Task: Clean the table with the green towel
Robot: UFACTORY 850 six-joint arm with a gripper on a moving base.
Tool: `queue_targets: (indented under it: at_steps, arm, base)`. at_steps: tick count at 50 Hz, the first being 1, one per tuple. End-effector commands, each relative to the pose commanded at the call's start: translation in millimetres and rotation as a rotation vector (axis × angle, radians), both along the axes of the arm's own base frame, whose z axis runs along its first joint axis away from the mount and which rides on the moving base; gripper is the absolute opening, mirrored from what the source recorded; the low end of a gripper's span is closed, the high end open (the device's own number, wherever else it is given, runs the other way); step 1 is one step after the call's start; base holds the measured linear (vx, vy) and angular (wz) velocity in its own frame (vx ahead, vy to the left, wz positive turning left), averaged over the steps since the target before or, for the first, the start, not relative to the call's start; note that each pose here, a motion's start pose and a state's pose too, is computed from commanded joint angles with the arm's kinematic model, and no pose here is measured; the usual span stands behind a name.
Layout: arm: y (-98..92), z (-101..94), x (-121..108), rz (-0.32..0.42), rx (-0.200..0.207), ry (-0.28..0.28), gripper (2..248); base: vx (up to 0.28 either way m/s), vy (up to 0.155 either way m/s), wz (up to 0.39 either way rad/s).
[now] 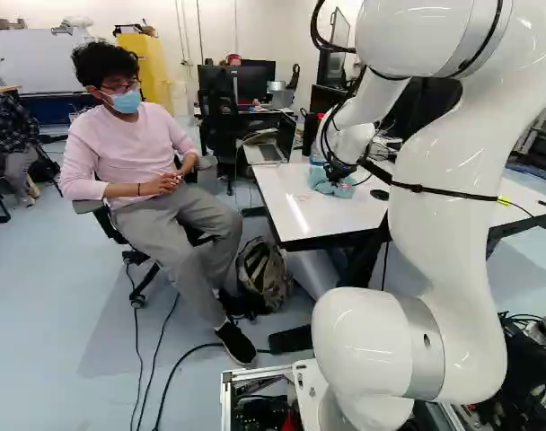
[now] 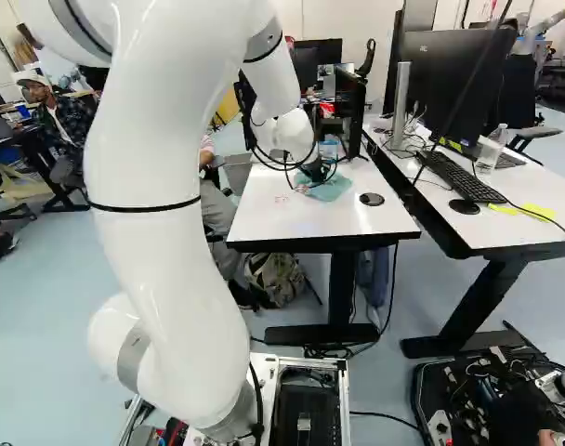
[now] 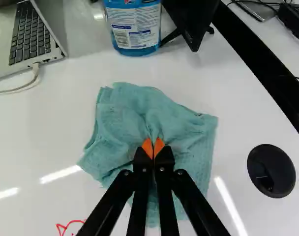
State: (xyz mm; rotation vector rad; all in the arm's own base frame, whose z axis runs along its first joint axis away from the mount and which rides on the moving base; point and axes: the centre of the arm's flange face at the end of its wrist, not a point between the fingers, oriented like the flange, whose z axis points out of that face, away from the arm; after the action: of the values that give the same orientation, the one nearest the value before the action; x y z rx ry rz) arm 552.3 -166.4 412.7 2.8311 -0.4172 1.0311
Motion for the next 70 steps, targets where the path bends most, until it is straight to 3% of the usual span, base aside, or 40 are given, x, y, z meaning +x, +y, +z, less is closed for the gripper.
queue_targets:
  at_steps: [14,26,55,70]
  arm:
    - [-5.6,-1.8,24,0.003,-0.004,-0.014,24]
    - [8.1,-2.3,35,0.029,-0.005,-0.019,24]
    - [58.2,-1.3,33,0.11,-0.003,-0.011,24]
    - [74.9,0.2,14,0.132,0.0,0.002,24]
  base:
    - [0.0,0.0,0.0]
    - [0.0,0.0,0.0]
    - [0.0,0.0,0.0]
    - [0.0,0.0,0.0]
